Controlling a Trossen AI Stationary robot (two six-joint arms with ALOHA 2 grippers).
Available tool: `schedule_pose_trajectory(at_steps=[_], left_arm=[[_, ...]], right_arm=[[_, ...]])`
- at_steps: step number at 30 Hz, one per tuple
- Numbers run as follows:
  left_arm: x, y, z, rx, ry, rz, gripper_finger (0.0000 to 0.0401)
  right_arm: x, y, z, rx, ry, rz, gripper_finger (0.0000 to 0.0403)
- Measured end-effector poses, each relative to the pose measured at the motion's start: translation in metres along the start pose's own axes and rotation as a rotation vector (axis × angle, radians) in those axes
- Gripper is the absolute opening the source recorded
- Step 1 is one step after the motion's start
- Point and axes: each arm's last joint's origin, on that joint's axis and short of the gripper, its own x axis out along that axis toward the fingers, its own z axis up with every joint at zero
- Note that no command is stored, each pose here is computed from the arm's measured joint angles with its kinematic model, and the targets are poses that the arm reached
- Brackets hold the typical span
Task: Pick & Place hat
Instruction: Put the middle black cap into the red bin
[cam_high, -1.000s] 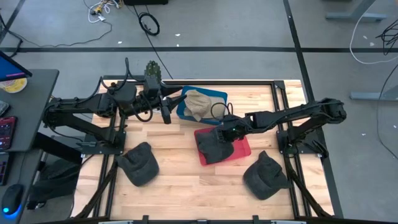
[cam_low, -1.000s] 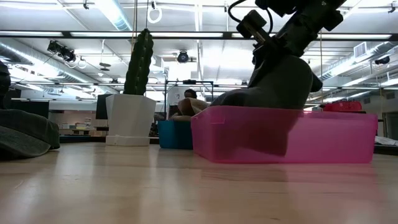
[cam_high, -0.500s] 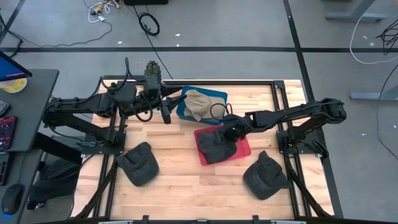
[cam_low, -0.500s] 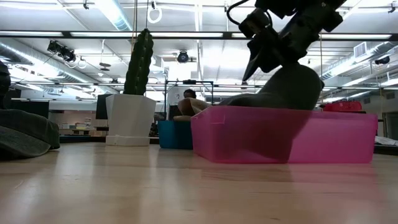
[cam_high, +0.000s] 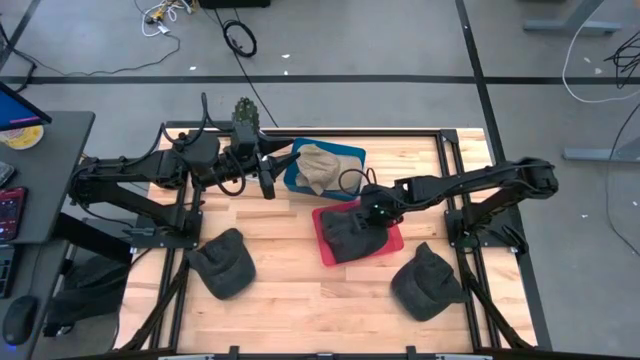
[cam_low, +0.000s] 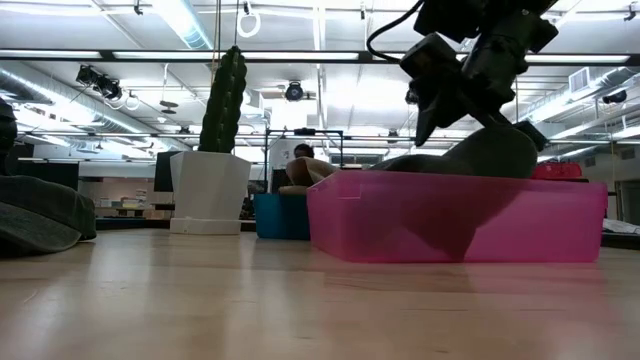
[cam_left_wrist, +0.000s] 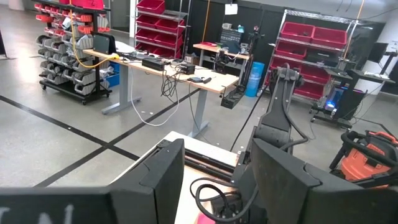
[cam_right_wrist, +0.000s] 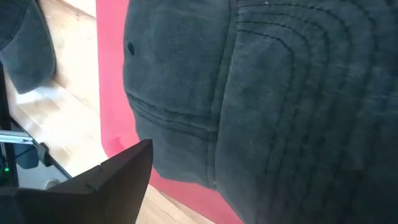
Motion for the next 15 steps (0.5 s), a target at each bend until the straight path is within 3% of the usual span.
schedule_pose_trajectory(at_steps=[15], left_arm=[[0.0,0.0,0.0,0.0,0.0,0.0,0.019]], right_arm=[[-0.035,-0.022,-0.012,-0.009,0.019,-0.158,0.0299]])
